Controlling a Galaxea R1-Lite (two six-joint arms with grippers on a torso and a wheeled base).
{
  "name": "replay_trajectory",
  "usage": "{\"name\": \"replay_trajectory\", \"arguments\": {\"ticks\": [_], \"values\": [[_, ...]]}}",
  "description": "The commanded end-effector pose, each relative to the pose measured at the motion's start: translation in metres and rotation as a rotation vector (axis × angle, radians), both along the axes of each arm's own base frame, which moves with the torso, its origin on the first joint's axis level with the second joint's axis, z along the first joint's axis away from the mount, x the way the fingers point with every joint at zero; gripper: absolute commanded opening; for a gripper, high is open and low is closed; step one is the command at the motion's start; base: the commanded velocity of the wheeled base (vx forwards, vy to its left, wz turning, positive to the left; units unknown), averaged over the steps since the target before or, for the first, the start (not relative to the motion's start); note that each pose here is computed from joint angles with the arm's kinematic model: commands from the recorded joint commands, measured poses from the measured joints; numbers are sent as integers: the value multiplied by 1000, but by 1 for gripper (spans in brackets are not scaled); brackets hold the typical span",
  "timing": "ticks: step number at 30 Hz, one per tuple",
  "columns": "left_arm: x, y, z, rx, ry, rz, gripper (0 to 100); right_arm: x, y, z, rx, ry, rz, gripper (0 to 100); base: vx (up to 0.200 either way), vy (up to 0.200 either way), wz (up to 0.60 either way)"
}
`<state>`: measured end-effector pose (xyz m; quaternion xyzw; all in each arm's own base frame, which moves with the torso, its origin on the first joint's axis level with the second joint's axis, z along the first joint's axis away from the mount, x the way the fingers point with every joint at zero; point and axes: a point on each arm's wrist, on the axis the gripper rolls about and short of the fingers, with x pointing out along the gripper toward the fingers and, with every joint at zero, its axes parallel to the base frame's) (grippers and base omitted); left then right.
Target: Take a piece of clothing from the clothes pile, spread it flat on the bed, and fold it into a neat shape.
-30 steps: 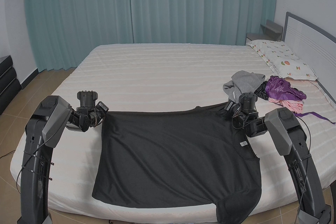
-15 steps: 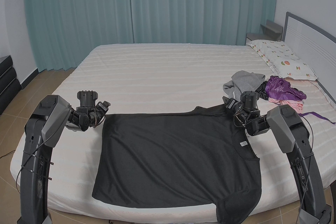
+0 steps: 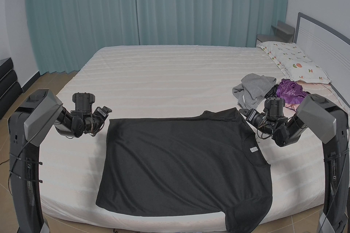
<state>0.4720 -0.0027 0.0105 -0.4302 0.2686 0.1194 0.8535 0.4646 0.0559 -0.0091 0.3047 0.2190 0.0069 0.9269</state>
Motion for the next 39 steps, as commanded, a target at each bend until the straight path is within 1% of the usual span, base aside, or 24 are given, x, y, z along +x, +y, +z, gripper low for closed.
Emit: {"name": "replay_trajectory", "arguments": {"ticks": [1,4,9,10,12,14,21,25,28,32,36,39], "values": [[-123,1,50,-75,61,-78,100,-154,-15,61,148,85,105,100,0,0,0],[-153,-2,46,-98,88,-110,100,-178,-18,51,157,125,96,100,0,0,0],[-188,-12,29,-105,144,-146,100,-208,-19,35,218,188,70,100,0,0,0],[-189,-13,28,-104,147,-149,100,-209,-19,34,220,192,70,100,0,0,0],[-204,-16,20,-109,179,-157,100,-219,-19,28,224,212,71,100,0,0,0],[-212,-18,14,-113,199,-163,100,-225,-18,21,224,234,74,100,-200,0,0],[-222,-20,4,-107,211,-172,100,-234,-17,5,230,266,74,100,-200,0,0],[-223,-20,-7,-97,218,-173,100,-239,-17,1,272,270,52,100,0,0,0],[-226,-20,-13,-96,208,-171,100,-240,-18,0,275,275,48,100,0,0,0],[-230,-20,-12,-96,176,-177,100,-240,-18,0,276,279,48,100,0,0,0],[-232,-24,-11,-96,171,-189,100,-240,-18,0,276,279,48,100,0,0,0],[-233,-27,-11,-93,175,-204,100,-240,-18,0,273,279,48,100,0,-200,0]]}}
